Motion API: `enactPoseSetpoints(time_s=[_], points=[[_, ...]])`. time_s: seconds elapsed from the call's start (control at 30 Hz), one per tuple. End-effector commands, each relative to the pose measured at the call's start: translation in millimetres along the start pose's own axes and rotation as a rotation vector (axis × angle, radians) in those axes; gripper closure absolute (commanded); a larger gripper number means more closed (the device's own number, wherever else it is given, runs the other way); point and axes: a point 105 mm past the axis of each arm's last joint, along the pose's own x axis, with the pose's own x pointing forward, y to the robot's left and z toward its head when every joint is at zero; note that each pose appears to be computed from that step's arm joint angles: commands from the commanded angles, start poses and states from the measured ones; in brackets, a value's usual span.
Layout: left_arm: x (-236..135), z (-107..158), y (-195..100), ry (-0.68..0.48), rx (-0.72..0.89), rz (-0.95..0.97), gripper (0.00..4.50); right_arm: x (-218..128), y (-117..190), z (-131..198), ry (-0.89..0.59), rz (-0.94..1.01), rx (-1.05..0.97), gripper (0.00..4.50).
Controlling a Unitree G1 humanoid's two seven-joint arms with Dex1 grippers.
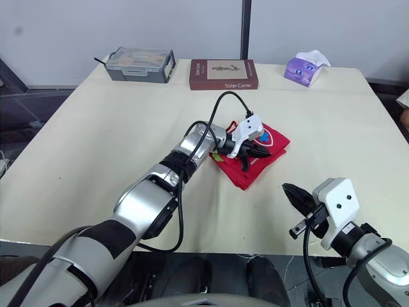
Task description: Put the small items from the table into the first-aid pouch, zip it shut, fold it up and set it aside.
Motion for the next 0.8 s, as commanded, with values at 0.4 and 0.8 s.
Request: enactPoseSetpoints(time_s=[0.4, 0.8], points=[[-142, 25, 9, -0.545, -0.088, 0.088, 2.74, 37, -18, 21, -0.13, 0.01, 0.182, 1.29], [-215, -5, -81, -0.397, -0.044, 0.039, 0.16, 101, -34, -17, 0.072, -0.05, 0.852, 0.0]])
